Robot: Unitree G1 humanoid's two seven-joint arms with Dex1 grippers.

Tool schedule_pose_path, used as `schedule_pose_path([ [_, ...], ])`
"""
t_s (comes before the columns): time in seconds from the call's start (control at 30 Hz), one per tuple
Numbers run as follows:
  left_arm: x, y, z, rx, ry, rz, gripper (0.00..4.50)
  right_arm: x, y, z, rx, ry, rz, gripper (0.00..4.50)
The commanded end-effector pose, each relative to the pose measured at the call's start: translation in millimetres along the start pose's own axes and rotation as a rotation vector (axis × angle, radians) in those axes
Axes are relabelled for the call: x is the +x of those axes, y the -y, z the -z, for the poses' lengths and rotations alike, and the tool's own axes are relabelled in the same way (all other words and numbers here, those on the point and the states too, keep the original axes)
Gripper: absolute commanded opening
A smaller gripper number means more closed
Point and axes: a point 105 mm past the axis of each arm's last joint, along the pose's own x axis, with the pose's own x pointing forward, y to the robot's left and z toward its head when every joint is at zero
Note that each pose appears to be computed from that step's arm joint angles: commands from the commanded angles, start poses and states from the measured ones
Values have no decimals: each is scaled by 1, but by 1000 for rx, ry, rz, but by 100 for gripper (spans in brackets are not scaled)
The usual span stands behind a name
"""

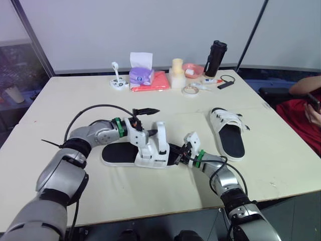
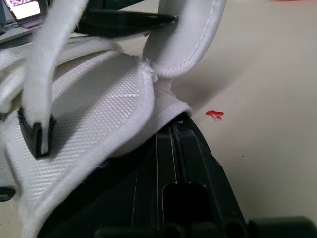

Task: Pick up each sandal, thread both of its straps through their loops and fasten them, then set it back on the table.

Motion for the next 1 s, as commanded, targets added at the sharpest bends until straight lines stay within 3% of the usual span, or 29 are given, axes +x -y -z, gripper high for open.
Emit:
schedule_pose_path([
  [0.03, -12, -16, 9, -74, -35, -38, 446, -36, 7, 97, 166, -331, 144, 0],
  [0.1, -17, -17, 10, -126, -43, -24, 446, -35, 6, 97, 167, -330, 142, 0],
  [0.23, -26, -28, 13, -542, -66, -28, 446, -33, 6, 96, 166, -327, 138, 0],
  [0.37, -35, -37, -14, -1027, 25, 22, 446, -32, 6, 96, 164, -327, 133, 0],
  [0.5, -43, -26, -47, -1327, 75, 164, 446, -31, 6, 95, 162, -330, 127, 0],
  [0.7, -46, -2, -76, -1450, 66, 316, 446, -30, 8, 95, 161, -331, 130, 0],
  [1.0, -16, 13, -77, -1532, 17, 295, 446, -31, 8, 96, 166, -329, 136, 0],
])
